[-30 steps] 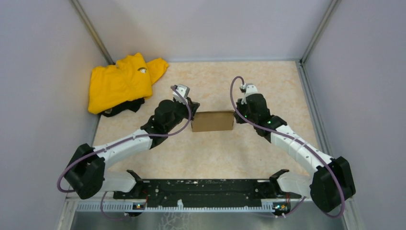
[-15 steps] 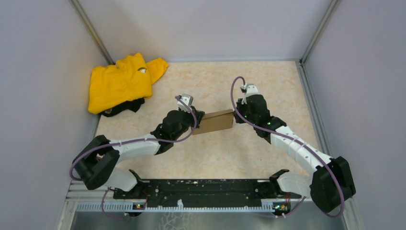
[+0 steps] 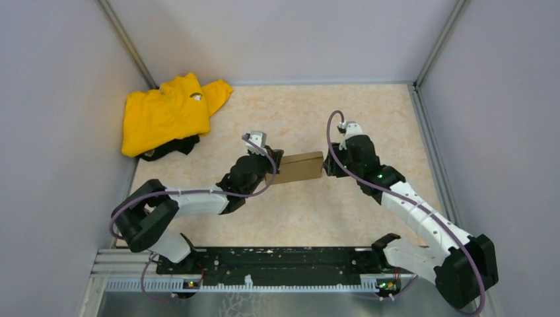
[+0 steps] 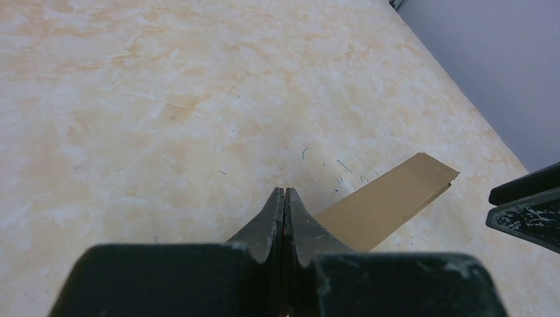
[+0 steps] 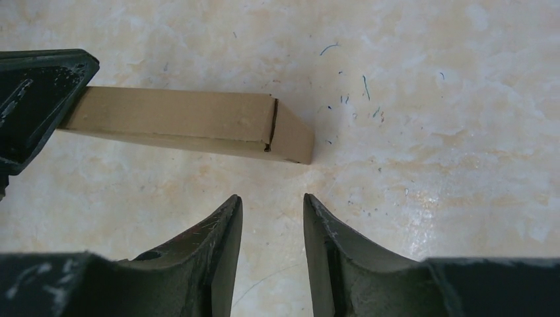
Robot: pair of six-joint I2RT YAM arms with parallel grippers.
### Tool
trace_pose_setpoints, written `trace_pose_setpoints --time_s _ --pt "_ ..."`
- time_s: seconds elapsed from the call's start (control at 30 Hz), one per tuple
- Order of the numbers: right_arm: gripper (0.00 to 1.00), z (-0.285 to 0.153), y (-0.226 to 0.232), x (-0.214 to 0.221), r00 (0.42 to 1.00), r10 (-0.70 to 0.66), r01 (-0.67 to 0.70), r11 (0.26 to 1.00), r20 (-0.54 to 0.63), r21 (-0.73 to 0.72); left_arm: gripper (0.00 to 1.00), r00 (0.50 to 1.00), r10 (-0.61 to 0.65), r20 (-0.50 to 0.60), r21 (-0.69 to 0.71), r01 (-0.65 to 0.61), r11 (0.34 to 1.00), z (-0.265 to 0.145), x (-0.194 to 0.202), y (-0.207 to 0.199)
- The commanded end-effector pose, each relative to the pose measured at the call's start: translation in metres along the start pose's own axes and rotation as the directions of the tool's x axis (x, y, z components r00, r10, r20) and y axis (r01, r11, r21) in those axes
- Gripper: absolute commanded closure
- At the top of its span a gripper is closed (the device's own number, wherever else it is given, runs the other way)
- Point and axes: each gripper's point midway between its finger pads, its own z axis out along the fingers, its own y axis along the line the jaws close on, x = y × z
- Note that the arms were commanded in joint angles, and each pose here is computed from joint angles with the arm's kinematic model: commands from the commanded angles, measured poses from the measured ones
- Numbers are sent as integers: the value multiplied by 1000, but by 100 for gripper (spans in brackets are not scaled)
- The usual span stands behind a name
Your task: Fold the paper box
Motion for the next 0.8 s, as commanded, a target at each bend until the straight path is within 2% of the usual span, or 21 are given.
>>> trace_pose_setpoints --time_s 0.0,0.2,0.57,0.77 --pt "61 -15 11 -11 999 -12 14 999 49 -42 97 984 53 -171 -88 -69 994 -9 61 29" --pt "83 -16 21 -35 993 -10 19 997 117 -75 97 983 77 -167 -85 -92 992 -7 59 29" --pt "81 1 33 -81 986 -54 65 996 155 -63 96 982 90 -166 -70 -103 992 -6 56 26" --pt "85 10 38 -89 986 -83 94 993 145 -71 96 981 100 -165 -66 -112 992 -5 53 24"
